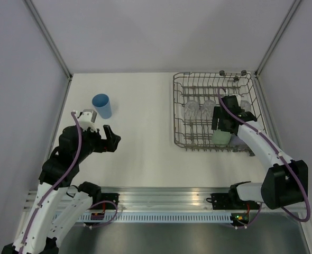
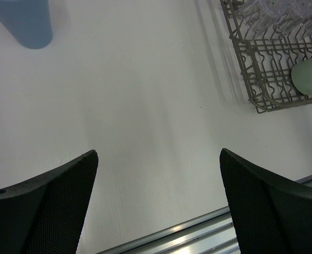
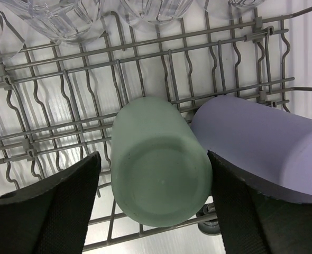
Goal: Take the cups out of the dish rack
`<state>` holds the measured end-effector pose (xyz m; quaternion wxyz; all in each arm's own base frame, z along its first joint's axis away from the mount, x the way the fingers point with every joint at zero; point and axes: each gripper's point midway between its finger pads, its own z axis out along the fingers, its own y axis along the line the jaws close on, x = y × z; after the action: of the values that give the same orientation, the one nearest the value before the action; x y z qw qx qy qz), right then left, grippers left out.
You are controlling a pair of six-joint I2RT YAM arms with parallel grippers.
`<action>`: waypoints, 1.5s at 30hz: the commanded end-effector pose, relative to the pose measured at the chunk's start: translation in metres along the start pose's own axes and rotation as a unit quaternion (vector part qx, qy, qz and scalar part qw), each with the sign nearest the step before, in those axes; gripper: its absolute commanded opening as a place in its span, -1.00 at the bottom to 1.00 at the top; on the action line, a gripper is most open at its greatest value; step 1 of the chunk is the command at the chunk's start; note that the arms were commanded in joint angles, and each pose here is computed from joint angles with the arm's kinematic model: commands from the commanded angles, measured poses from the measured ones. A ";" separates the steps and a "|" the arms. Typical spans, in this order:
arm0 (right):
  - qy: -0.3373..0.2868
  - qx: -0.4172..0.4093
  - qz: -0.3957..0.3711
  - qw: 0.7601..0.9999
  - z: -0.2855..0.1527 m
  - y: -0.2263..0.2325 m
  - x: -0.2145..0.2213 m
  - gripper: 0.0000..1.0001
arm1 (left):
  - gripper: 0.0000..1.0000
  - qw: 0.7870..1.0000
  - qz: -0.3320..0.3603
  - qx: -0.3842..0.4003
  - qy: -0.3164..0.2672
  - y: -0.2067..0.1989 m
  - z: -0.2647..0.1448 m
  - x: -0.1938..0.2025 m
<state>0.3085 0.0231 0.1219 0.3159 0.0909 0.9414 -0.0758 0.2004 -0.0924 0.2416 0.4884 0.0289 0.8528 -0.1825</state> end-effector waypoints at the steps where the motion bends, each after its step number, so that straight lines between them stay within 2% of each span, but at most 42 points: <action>1: -0.010 -0.002 0.002 1.000 -0.002 -0.001 -0.007 0.67 | 0.99 1.000 -0.007 0.009 -0.027 -0.005 0.000 -0.011; 5: -0.013 -0.001 0.003 1.000 -0.006 -0.002 -0.007 0.50 | 0.99 1.000 -0.006 0.008 -0.024 -0.005 0.001 -0.010; 6: -0.014 -0.001 0.002 1.000 -0.007 -0.003 -0.007 0.38 | 0.99 1.000 -0.006 0.008 -0.022 -0.005 0.001 -0.009; 9: -0.025 0.002 0.006 1.000 -0.014 -0.006 -0.012 0.17 | 0.99 1.000 -0.006 0.006 -0.019 -0.004 0.002 -0.008; 12: -0.038 0.001 0.010 0.999 -0.025 -0.009 -0.019 0.06 | 0.99 1.000 -0.006 0.006 -0.016 -0.004 0.004 -0.008; 22: -0.091 -0.037 0.023 0.995 -0.069 -0.007 -0.051 -0.06 | 0.99 1.000 -0.007 0.006 -0.009 -0.005 0.006 -0.007; 25: -0.127 -0.089 0.028 0.988 -0.092 0.006 -0.069 -0.07 | 0.99 1.000 -0.019 0.015 -0.008 -0.010 0.006 -0.011; 27: -0.142 -0.151 0.027 0.978 -0.110 0.024 -0.076 -0.10 | 0.99 0.998 -0.029 0.055 -0.007 -0.026 0.009 -0.015; 29: -0.170 -0.214 0.027 0.962 -0.136 0.039 -0.087 -0.10 | 0.99 0.993 -0.053 0.105 -0.001 -0.046 0.009 -0.016; 32: -0.205 -0.275 0.027 0.939 -0.168 0.053 -0.101 -0.10 | 0.99 0.981 -0.079 0.174 -0.027 -0.072 0.007 -0.032; 34: -0.223 -0.333 0.028 0.916 -0.192 0.067 -0.106 -0.10 | 0.99 0.961 -0.095 0.257 -0.038 -0.102 -0.003 -0.044; 36: -0.232 -0.377 0.030 0.896 -0.209 0.077 -0.108 -0.10 | 0.99 0.948 -0.108 0.296 -0.051 -0.115 -0.009 -0.053; 37: -0.238 -0.418 0.035 0.876 -0.226 0.087 -0.109 -0.10 | 0.99 0.935 -0.119 0.325 -0.077 -0.126 -0.015 -0.069; 39: -0.244 -0.458 0.043 0.854 -0.241 0.095 -0.110 -0.11 | 0.99 0.917 -0.125 0.371 -0.082 -0.141 -0.021 -0.073; 40: -0.255 -0.504 0.054 0.823 -0.266 0.102 -0.113 -0.11 | 0.99 0.907 -0.128 0.391 -0.092 -0.148 -0.025 -0.077; 41: -0.251 -0.524 0.059 0.812 -0.268 0.107 -0.109 -0.11 | 0.99 0.886 -0.136 0.430 -0.107 -0.160 -0.032 -0.085; 42: -0.250 -0.546 0.063 0.797 -0.277 0.110 -0.107 -0.11 | 0.99 0.876 -0.142 0.447 -0.112 -0.165 -0.035 -0.087; 43: -0.261 -0.576 0.069 0.772 -0.293 0.112 -0.108 -0.12 | 0.99 0.865 -0.160 0.462 -0.107 -0.171 -0.038 -0.088; 45: -0.284 -0.599 0.074 0.745 -0.312 0.111 -0.111 -0.12 | 0.99 0.848 -0.167 0.488 -0.122 -0.182 -0.040 -0.093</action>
<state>0.2642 0.1603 0.3700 0.5379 -0.0321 0.7378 0.4066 0.1942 -0.2222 0.3374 0.4680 0.0754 0.6739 -0.5667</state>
